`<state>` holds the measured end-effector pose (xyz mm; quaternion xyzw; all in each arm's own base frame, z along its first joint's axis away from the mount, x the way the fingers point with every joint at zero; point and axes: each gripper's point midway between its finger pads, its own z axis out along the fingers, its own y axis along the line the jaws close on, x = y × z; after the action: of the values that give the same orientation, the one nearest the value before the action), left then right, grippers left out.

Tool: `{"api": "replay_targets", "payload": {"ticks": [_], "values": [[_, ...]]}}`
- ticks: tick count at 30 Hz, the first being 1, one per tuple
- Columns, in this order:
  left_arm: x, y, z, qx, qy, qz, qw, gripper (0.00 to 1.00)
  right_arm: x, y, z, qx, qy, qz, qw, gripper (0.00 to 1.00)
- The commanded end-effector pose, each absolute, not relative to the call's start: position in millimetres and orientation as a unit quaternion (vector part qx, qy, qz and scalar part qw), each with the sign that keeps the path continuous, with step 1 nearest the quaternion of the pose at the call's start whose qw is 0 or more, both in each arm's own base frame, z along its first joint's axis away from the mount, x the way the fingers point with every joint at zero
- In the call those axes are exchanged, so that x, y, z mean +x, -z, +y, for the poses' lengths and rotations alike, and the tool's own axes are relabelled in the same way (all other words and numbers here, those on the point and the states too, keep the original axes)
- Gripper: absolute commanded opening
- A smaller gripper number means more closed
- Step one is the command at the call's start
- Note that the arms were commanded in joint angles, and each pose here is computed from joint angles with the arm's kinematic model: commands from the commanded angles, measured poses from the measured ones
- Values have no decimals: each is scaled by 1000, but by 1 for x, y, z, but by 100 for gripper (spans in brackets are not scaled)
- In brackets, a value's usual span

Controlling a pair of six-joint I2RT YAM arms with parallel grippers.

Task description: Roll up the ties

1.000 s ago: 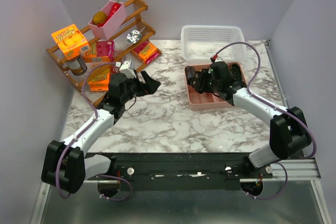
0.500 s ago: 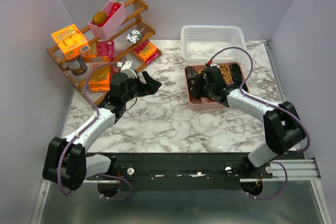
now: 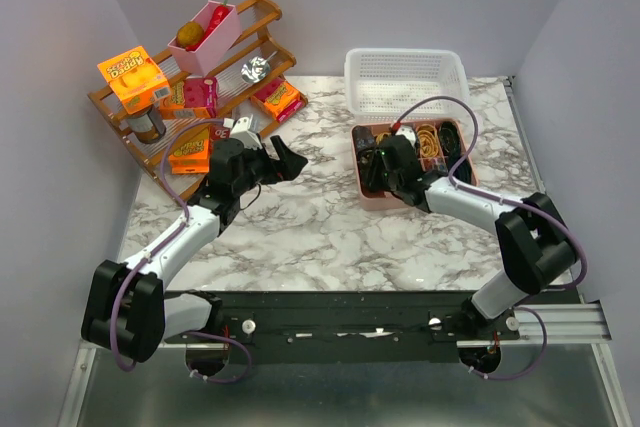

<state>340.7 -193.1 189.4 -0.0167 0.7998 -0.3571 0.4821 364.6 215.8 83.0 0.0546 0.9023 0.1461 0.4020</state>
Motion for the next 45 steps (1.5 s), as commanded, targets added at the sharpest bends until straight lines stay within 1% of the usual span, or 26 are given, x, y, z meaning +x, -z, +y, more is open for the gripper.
{"api": "replay_targets", "payload": {"ticks": [1,3,4,5,6,9,10,12,13,15,16,18,19,20,21,22,29,35,40,45], "values": [[342,-187,-192,-9,353,800,485,99,351,-60,195,61,-94,910,398,6],[343,-186,-192,-9,353,800,485,99,347,-56,193,57,-90,912,396,13],[344,-188,-192,-9,354,799,486,99,345,-56,193,54,-90,913,395,14],[344,-187,-193,-8,354,799,485,99,345,-55,194,54,-91,913,394,19],[344,-186,-193,-9,355,800,484,99,344,-55,194,52,-91,913,394,20],[346,-187,-194,-8,358,798,485,99,343,-59,195,47,-96,912,397,31],[346,-187,-195,-8,358,798,485,99,342,-61,195,45,-98,911,398,33],[347,-186,-195,-8,359,799,483,99,342,-68,195,43,-101,909,403,42],[347,-185,-195,-8,358,799,483,99,342,-71,196,40,-103,907,406,42],[347,-186,-196,-8,360,799,482,99,343,-79,195,38,-105,904,412,53],[347,-186,-196,-8,360,798,483,99,342,-82,195,38,-106,903,414,54],[348,-185,-196,-8,361,799,482,99,342,-88,196,33,-111,901,418,65],[348,-185,-197,-8,361,798,482,99,342,-90,197,33,-113,900,419,66],[348,-185,-196,-8,360,799,482,99,342,-90,196,32,-112,901,418,71],[348,-185,-196,-8,360,799,482,99,342,-91,198,31,-115,901,418,72],[348,-184,-197,-8,361,799,481,99,342,-91,198,31,-115,901,418,77],[347,-183,-196,-8,360,799,481,99,343,-89,196,33,-107,903,415,79],[347,-180,-197,-8,359,802,478,99,347,-109,195,36,-111,892,436,78],[348,-177,-197,-9,360,802,476,99,351,-127,201,31,-126,883,451,75],[348,-176,-198,-8,362,803,473,99,355,-128,206,27,-131,882,451,68]]}}
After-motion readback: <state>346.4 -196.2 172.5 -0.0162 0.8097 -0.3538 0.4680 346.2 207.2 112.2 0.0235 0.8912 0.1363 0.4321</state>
